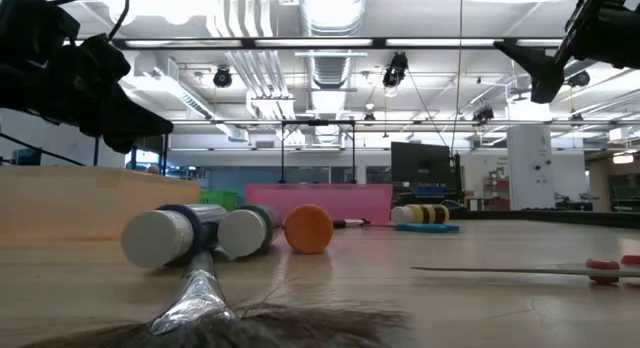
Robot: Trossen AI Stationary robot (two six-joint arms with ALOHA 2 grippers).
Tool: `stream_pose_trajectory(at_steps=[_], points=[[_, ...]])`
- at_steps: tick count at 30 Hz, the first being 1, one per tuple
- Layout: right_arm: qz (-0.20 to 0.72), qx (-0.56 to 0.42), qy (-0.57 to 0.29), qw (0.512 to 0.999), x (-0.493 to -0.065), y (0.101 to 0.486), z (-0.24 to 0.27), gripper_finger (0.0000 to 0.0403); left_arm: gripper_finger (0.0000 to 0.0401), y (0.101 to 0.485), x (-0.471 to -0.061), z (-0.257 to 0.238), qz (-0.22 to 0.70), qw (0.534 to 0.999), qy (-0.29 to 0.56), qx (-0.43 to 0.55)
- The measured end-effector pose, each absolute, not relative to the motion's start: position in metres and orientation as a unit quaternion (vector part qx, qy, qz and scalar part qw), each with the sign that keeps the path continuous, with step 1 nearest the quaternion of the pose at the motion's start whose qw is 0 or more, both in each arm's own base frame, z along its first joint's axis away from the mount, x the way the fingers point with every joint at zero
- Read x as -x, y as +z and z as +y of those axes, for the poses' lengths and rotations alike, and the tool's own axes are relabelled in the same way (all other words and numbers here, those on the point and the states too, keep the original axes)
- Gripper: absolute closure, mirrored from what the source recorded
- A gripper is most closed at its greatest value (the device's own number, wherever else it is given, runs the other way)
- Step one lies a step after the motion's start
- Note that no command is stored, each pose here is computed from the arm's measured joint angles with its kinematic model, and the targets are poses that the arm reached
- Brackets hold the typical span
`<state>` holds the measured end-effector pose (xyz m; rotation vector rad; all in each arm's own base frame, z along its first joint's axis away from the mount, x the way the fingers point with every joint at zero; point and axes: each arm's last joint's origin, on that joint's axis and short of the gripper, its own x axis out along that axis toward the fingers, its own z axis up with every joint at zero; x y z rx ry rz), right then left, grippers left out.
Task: Pick & Place Paint Supplies
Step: Put the yellow paint bottle into the green bin
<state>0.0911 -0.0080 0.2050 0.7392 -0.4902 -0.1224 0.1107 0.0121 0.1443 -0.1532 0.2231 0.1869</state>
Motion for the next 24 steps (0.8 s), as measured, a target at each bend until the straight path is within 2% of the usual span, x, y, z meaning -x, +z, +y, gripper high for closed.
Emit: stream_pose_trajectory(at_steps=[3,7,10,14,18,22,24], points=[[-0.255,-0.406,-0.096,0.872,-0.0904,0.2041,-0.0109,0.0076,0.0386,0.1444,-0.1107,0.0121,0.109,0.985,0.094,0.090],[-0.239,-0.416,-0.104,0.871,-0.0925,0.2006,-0.0110,0.0076,0.0386,0.1443,-0.1107,0.0119,0.098,0.967,0.105,0.210],[-0.236,-0.434,-0.106,0.863,-0.0942,0.1994,-0.0112,0.0076,0.0386,0.1444,-0.1107,0.0119,0.091,0.954,0.110,0.264],[-0.238,-0.453,-0.116,0.851,-0.0954,0.1984,-0.0120,0.0076,0.0386,0.1446,-0.1107,0.0121,0.077,0.920,0.122,0.365],[-0.233,-0.460,-0.108,0.850,-0.0969,0.1981,-0.0116,0.0076,0.0386,0.1465,-0.1111,0.0121,0.063,0.906,0.120,0.401],[-0.207,-0.437,-0.075,0.872,-0.0991,0.1973,-0.0090,0.0076,0.0386,0.1462,-0.1111,0.0121,0.065,0.906,0.121,0.401],[-0.206,-0.439,-0.075,0.872,-0.0996,0.1972,-0.0090,0.0076,0.0386,0.1477,-0.1113,0.0122,0.052,0.889,0.120,0.438]])
